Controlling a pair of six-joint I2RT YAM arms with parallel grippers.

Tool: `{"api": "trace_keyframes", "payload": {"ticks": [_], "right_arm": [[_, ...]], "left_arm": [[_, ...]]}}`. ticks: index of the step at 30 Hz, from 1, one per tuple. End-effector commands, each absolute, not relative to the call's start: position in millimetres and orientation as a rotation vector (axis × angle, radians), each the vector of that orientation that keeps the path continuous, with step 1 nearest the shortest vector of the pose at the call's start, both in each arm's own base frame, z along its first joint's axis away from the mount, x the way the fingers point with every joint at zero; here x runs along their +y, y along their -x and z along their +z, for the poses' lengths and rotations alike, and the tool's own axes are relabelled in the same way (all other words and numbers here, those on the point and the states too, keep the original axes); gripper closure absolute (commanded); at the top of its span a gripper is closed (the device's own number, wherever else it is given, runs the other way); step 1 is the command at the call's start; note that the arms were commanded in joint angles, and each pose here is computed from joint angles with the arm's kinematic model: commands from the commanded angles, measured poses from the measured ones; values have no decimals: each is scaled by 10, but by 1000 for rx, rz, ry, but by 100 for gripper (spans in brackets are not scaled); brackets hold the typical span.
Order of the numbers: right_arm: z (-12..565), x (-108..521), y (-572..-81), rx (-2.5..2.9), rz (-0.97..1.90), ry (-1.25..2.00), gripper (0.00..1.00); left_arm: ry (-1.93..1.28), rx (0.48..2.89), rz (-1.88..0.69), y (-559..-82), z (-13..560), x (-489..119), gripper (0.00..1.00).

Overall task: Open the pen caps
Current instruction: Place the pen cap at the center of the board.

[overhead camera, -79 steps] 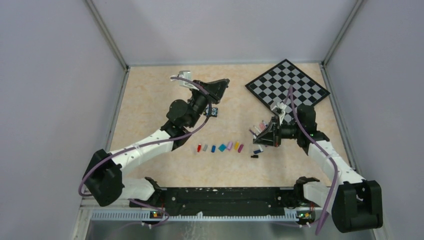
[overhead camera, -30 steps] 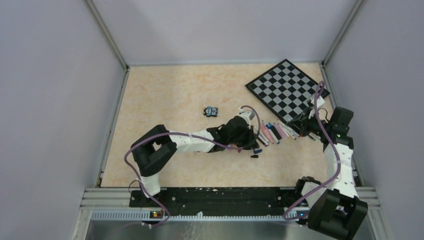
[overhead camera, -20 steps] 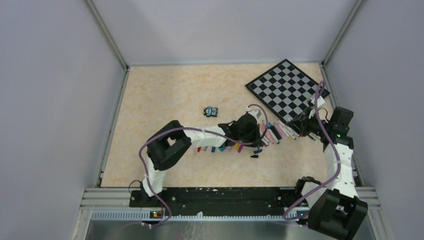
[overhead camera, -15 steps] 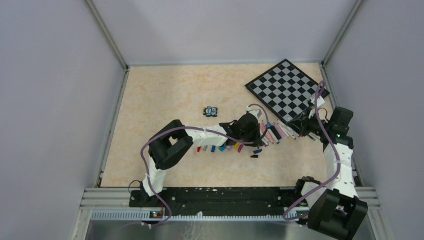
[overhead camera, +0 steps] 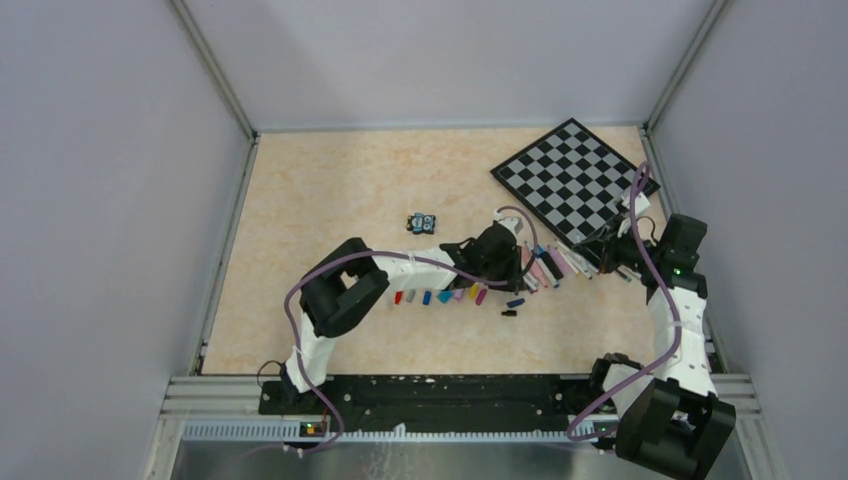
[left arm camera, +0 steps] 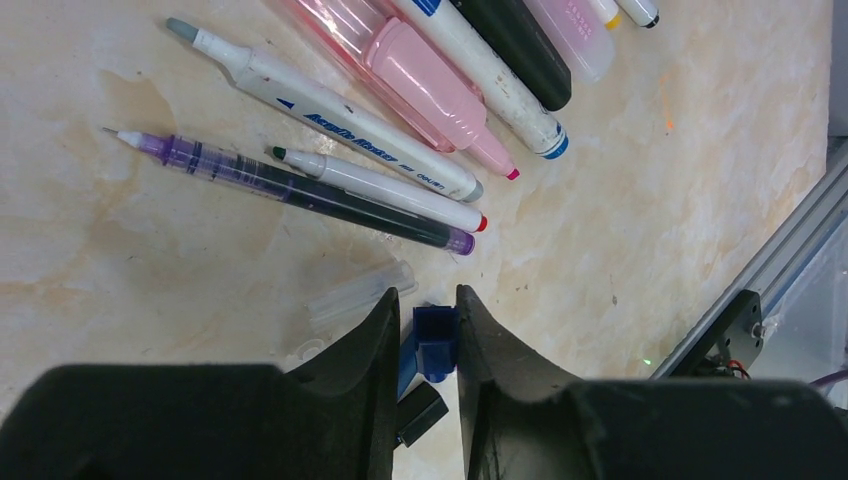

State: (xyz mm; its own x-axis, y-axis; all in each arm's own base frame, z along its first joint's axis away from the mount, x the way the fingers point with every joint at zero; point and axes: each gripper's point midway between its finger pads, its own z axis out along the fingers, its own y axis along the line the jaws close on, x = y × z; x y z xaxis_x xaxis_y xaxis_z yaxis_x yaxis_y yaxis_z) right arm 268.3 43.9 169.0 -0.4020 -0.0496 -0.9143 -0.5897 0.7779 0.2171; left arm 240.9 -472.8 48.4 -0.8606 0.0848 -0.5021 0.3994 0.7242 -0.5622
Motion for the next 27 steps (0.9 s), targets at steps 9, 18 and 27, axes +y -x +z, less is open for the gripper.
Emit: {"api": "trace_keyframes", "payload": {"ticks": [9, 18, 27], "right_arm": [[1823, 420, -2726, 1859, 609, 520, 100], [1791, 371, -2745, 1878, 574, 517, 100], [1555, -96, -2917, 2091, 329, 542, 100]], "left_arm": [[-376, 2385, -1013, -2531, 811, -4793, 62], [-378, 2271, -1045, -2597, 1188, -4697, 60], [-435, 1927, -982, -2547, 1985, -4082, 48]]}}
